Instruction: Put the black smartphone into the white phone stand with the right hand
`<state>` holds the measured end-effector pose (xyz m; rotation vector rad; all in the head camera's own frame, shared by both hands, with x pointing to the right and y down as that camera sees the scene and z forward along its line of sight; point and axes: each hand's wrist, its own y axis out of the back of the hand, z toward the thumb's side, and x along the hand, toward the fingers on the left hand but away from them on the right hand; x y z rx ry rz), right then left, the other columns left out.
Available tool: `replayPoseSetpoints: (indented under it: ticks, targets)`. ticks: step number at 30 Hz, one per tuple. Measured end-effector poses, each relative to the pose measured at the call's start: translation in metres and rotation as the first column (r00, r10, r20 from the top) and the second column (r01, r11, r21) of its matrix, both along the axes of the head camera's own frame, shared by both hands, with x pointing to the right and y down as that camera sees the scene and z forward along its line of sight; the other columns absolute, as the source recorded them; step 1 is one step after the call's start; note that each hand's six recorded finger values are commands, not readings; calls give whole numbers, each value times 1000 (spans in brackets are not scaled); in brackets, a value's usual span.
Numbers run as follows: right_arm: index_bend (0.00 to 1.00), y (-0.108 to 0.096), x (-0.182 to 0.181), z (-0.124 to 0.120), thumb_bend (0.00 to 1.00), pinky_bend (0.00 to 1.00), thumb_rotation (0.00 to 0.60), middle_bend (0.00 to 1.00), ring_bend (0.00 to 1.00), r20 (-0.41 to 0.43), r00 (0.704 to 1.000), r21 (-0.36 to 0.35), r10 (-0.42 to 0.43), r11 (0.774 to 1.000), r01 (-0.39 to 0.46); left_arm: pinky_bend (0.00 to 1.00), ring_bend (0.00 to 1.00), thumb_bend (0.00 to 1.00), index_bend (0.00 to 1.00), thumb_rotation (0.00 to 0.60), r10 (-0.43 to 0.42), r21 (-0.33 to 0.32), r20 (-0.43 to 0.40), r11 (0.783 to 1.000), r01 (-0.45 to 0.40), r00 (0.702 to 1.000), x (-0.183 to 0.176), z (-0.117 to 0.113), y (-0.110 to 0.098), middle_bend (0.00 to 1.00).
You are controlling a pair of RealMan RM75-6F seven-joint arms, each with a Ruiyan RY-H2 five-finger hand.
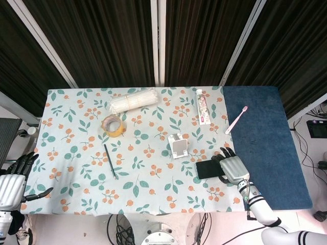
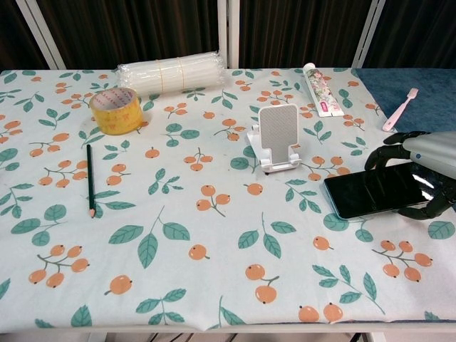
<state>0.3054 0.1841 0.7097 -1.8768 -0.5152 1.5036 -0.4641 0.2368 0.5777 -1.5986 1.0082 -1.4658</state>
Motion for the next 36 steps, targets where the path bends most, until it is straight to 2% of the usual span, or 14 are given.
replayPoseSetpoints:
  ticks: [3, 11, 17, 25, 31, 34, 36]
  targets:
    - [689, -1, 1, -1, 276, 0, 600, 330, 37, 5, 1000, 14, 4, 1000, -4, 217, 69, 74, 74, 291, -1, -2, 1, 1000, 1, 1000, 0, 0, 0, 65]
    - [688, -2, 2, 0, 305, 0, 600, 344, 280, 9, 1000, 33, 1, 999, -1, 218, 69, 75, 74, 298, -5, -7, 2, 1000, 5, 1000, -1, 2, 1, 65]
    - [688, -2, 2, 1, 321, 0, 600, 352, 335, 16, 1000, 38, 2, 999, -2, 218, 69, 75, 74, 302, -7, -8, 3, 1000, 8, 1000, -2, 2, 2, 62]
    - [692, -8, 0, -9, 327, 0, 600, 361, 336, 46, 999, 82, -7, 997, 3, 218, 69, 75, 74, 302, -7, -5, 3, 1000, 7, 1000, -1, 1, 2, 62]
    - [722, -26, 2, -36, 329, 0, 600, 384, 350, 68, 997, 192, -40, 981, 26, 218, 69, 75, 74, 303, -8, -1, 4, 1000, 8, 1000, -2, 0, 1, 62]
    - [728, -39, 4, -56, 330, 0, 600, 388, 351, 71, 996, 268, -59, 963, 38, 218, 69, 75, 74, 302, -7, 0, 3, 1000, 7, 1000, -2, 0, 1, 62]
    - [730, -51, 4, -72, 330, 0, 600, 389, 351, 63, 995, 332, -81, 941, 55, 218, 69, 74, 74, 301, -5, 2, 2, 1000, 5, 1000, -1, 0, 0, 62]
